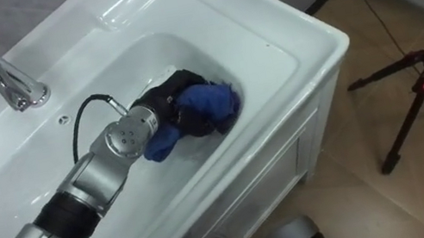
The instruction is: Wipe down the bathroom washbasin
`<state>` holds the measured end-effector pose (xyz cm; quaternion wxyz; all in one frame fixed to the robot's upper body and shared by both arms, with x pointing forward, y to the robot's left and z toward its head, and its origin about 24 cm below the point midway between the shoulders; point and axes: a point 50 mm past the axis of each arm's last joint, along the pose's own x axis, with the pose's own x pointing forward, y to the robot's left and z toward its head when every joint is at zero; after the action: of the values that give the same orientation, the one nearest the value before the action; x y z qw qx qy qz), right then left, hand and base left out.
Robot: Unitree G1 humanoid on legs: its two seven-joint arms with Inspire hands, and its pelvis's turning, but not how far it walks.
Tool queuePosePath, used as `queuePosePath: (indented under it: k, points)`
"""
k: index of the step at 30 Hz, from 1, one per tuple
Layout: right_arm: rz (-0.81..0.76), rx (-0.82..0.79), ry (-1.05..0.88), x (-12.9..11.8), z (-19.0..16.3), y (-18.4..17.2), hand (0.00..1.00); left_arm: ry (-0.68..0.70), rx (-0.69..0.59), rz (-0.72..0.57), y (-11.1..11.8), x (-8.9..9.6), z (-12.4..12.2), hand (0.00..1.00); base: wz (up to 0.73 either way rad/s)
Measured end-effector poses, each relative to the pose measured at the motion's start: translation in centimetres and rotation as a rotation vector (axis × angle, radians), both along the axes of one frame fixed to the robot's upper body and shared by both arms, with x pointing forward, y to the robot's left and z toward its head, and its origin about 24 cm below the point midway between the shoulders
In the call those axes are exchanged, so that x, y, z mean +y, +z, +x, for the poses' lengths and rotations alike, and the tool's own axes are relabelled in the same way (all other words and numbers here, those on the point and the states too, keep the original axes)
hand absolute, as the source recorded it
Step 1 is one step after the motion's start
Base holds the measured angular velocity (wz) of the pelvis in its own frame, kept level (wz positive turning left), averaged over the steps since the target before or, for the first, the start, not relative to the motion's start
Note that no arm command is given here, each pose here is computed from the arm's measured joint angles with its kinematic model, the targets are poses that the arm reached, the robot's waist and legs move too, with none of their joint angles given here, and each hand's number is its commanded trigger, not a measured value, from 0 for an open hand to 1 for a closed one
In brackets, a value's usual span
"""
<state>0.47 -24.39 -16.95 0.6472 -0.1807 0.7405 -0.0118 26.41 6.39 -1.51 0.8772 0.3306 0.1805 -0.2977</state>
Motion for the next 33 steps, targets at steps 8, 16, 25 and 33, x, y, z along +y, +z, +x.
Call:
queuePosePath:
  k: [8,16,25,33]
  points:
    - [-0.007,0.003,-0.004,0.1,-0.4,0.0,0.0,0.023,-0.003,-0.008,0.1,0.2,0.3,1.0,-0.04]
    - [-0.05,0.037,-0.074,-0.3,-2.3,0.2,0.0,0.094,0.004,0.016,-0.5,1.5,0.8,1.0,-0.09]
    - [-0.069,0.079,-0.14,-0.6,-4.3,0.4,0.0,0.352,0.027,0.081,-2.8,5.3,1.5,1.0,-0.2]
    - [-0.091,0.122,-0.21,-0.5,-6.3,0.7,0.0,0.534,0.027,0.106,-3.5,8.2,1.6,1.0,-0.08]
